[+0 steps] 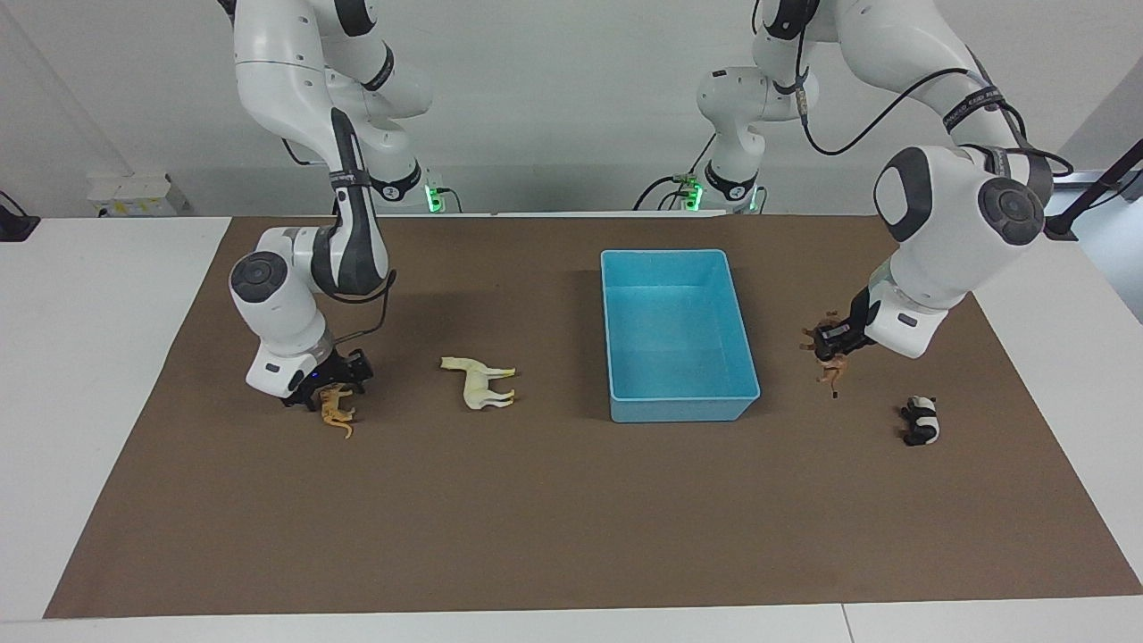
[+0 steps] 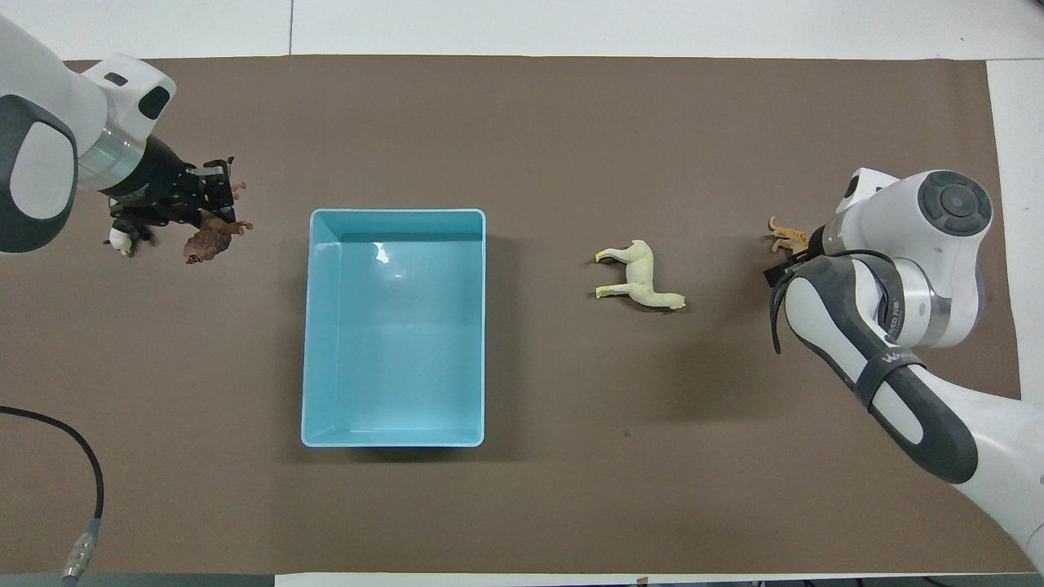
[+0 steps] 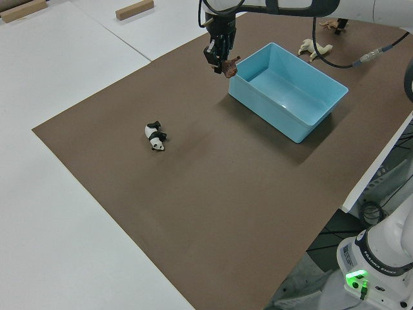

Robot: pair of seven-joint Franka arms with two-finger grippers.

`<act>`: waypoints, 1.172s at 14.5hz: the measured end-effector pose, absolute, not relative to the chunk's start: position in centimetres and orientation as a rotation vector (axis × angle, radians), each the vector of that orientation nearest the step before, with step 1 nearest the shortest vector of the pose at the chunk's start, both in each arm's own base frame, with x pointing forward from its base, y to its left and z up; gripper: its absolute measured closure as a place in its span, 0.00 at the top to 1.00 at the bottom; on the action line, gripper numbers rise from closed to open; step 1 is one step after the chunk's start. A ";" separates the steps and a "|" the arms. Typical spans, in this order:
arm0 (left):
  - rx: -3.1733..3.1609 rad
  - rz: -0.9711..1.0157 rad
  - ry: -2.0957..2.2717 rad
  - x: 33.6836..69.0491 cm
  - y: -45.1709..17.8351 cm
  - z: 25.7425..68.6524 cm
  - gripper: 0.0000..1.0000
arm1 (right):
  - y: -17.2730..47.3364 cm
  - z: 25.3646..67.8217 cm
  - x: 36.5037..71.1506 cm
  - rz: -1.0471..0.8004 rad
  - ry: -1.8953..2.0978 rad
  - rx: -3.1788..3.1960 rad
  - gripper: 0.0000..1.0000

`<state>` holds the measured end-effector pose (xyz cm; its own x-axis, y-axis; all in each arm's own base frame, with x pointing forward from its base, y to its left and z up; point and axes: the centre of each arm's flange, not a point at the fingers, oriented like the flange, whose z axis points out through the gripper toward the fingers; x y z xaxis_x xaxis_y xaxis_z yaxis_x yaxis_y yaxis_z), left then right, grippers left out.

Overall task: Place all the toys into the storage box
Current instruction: 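Drop the brown horse into the blue box with the left gripper, then lower the deer into the box with the right gripper while the left gripper withdraws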

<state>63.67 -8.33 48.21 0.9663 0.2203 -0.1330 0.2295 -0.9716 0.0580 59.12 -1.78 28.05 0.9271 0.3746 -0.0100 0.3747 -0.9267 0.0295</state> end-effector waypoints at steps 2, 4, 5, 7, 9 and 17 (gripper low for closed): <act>3.035 -0.209 0.442 62.3 -13.8 48.0 0.31 | -2.0 28.6 59.1 0.010 0.574 3.065 0.57; 3.042 -0.203 0.489 59.5 -20.3 45.1 0.31 | -2.2 28.5 59.1 0.008 0.568 3.067 0.57; 3.043 -0.185 0.502 57.8 -23.0 43.4 0.31 | -2.2 28.5 59.2 0.009 0.568 3.067 0.57; 3.050 -0.170 0.498 55.0 -25.7 41.1 0.37 | -2.2 28.7 59.3 0.016 0.567 3.066 0.57; 3.052 -0.168 0.502 54.2 -25.4 40.9 0.59 | -2.0 29.9 60.0 0.011 0.570 3.067 0.57; 3.160 -0.026 0.149 58.4 -11.2 43.8 1.00 | 8.3 52.2 60.9 0.006 0.316 3.137 0.57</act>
<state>58.35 -11.22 43.85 0.9954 0.0941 -0.0157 0.0938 -0.9953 -0.0225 60.87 8.28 52.22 0.9799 0.1994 0.0049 0.1995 -0.9798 -0.0111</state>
